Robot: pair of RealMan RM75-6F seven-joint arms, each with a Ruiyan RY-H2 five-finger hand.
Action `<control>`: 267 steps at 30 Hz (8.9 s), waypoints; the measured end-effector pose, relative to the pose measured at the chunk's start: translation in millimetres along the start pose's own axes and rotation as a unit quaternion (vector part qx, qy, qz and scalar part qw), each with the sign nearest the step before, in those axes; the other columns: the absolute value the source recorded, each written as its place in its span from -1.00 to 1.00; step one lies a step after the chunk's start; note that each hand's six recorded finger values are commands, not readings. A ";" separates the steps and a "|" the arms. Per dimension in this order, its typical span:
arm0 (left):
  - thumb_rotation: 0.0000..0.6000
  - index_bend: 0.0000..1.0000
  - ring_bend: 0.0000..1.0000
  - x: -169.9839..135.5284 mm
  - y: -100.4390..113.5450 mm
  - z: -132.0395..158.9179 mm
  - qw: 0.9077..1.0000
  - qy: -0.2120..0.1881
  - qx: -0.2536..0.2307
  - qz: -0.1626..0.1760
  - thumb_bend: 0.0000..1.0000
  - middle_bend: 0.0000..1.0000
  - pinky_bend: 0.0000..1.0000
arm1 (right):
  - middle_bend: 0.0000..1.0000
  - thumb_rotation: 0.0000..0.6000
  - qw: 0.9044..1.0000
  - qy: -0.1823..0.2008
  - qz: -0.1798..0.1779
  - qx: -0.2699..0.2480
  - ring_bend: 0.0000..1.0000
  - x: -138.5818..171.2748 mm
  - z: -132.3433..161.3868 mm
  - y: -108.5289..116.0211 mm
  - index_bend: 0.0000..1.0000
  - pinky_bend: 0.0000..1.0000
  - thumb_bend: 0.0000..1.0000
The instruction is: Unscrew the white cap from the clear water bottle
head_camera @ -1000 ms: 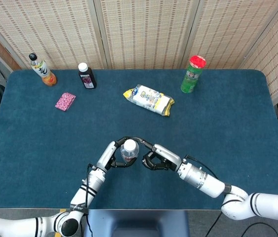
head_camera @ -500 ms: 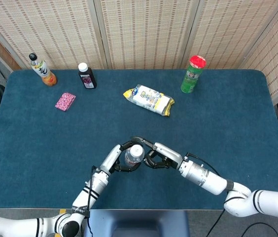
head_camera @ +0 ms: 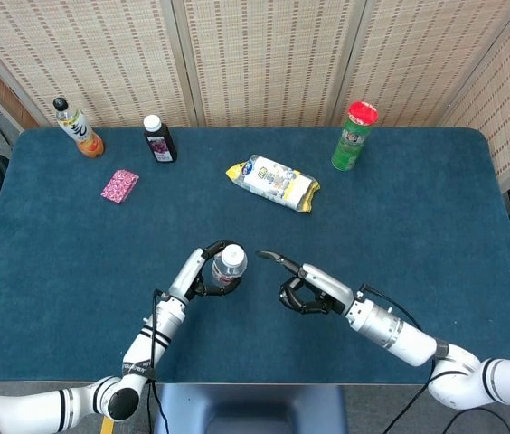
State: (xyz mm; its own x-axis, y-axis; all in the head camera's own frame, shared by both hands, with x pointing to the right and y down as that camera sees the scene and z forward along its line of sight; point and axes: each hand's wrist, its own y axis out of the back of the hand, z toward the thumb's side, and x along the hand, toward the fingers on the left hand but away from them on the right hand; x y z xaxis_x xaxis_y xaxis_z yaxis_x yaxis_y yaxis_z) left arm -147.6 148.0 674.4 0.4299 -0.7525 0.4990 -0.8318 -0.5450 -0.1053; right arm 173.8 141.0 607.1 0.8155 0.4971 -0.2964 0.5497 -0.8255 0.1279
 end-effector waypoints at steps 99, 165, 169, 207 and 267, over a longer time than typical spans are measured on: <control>1.00 0.18 -0.32 -3.4 -10.7 18.6 0.997 0.005 0.052 -0.057 0.13 0.39 -0.55 | 0.81 0.26 1.000 0.006 0.012 0.011 0.55 24.8 -15.0 -8.1 -1.00 0.66 0.36; 1.00 0.19 -0.25 -8.7 -38.4 25.4 0.984 -0.009 0.153 -0.094 0.15 0.42 -0.55 | 0.91 0.17 0.996 -0.028 0.070 0.045 0.62 16.2 -12.0 -2.4 -1.00 0.67 0.36; 1.00 0.19 -0.23 -10.3 -39.3 25.5 0.982 -0.007 0.159 -0.101 0.17 0.42 -0.55 | 0.91 0.16 0.995 -0.034 0.077 0.055 0.63 16.1 -10.7 -0.7 -1.00 0.67 0.36; 1.00 0.19 -0.18 -15.4 -1.4 -0.3 0.978 0.089 0.119 -0.145 0.18 0.45 -0.48 | 0.47 0.15 0.933 -0.084 -0.013 0.350 0.05 22.9 30.9 60.7 -0.86 0.13 -0.60; 1.00 0.18 -0.18 -0.5 -20.0 31.8 0.977 0.079 0.143 -0.136 0.19 0.51 -0.47 | 0.54 0.52 0.797 -0.195 0.025 0.571 0.24 -74.3 79.4 11.3 -0.65 0.08 -0.63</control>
State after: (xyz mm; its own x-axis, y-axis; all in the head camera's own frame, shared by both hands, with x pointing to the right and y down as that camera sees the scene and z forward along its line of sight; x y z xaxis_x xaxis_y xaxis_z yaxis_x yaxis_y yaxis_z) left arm -120.0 147.5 648.9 0.5425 -0.5117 0.6662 -0.5527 -0.8147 -0.1757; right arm 105.0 73.6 555.4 0.5907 0.5184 -0.6183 -0.1864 -0.6579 -0.7297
